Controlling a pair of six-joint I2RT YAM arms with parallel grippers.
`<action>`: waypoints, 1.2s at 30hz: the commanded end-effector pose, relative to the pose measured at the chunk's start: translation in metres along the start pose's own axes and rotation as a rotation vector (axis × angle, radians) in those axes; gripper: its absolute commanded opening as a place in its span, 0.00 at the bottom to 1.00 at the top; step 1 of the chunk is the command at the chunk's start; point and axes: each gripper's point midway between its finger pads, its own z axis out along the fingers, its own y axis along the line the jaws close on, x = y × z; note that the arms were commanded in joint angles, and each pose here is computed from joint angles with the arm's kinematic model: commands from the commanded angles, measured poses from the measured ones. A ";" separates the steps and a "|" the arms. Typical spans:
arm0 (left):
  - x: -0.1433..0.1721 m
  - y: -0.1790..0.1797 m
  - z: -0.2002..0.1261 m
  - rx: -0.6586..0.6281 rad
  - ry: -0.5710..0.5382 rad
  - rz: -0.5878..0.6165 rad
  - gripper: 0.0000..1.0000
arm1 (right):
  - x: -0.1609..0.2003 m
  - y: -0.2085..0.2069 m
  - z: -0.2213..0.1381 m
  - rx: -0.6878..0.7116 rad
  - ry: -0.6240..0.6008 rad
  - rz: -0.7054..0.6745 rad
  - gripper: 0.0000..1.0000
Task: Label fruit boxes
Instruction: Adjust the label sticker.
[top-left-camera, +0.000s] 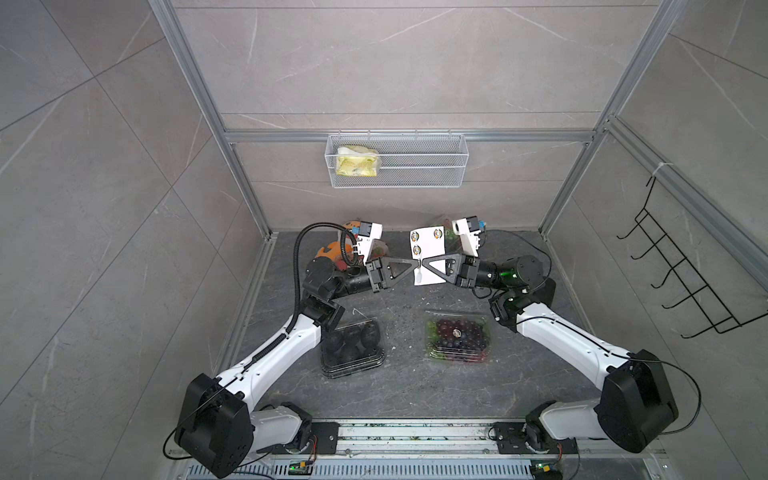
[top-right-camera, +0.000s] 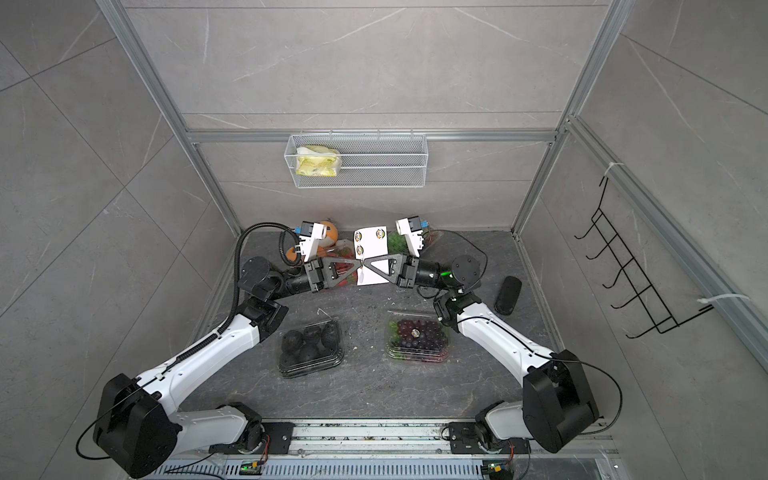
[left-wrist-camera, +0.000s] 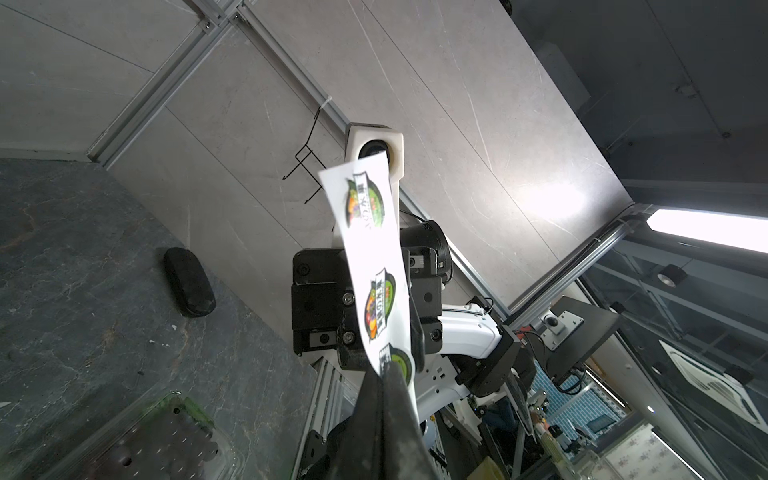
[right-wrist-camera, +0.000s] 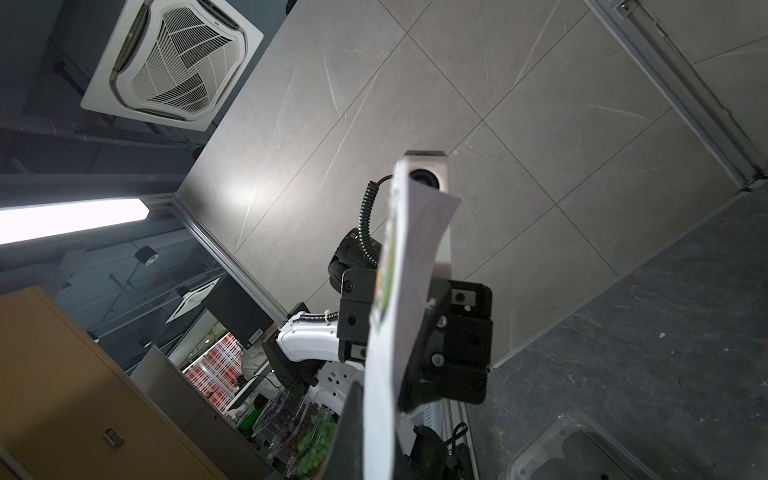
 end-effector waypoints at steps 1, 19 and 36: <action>-0.004 -0.019 0.005 0.054 0.011 0.042 0.00 | -0.006 0.022 0.002 -0.081 -0.019 -0.053 0.00; -0.004 -0.025 0.004 0.064 0.010 0.052 0.01 | -0.005 0.019 0.005 -0.080 -0.013 -0.044 0.00; -0.009 -0.017 -0.006 0.005 -0.014 0.053 0.11 | 0.001 0.022 0.002 -0.043 0.009 -0.071 0.00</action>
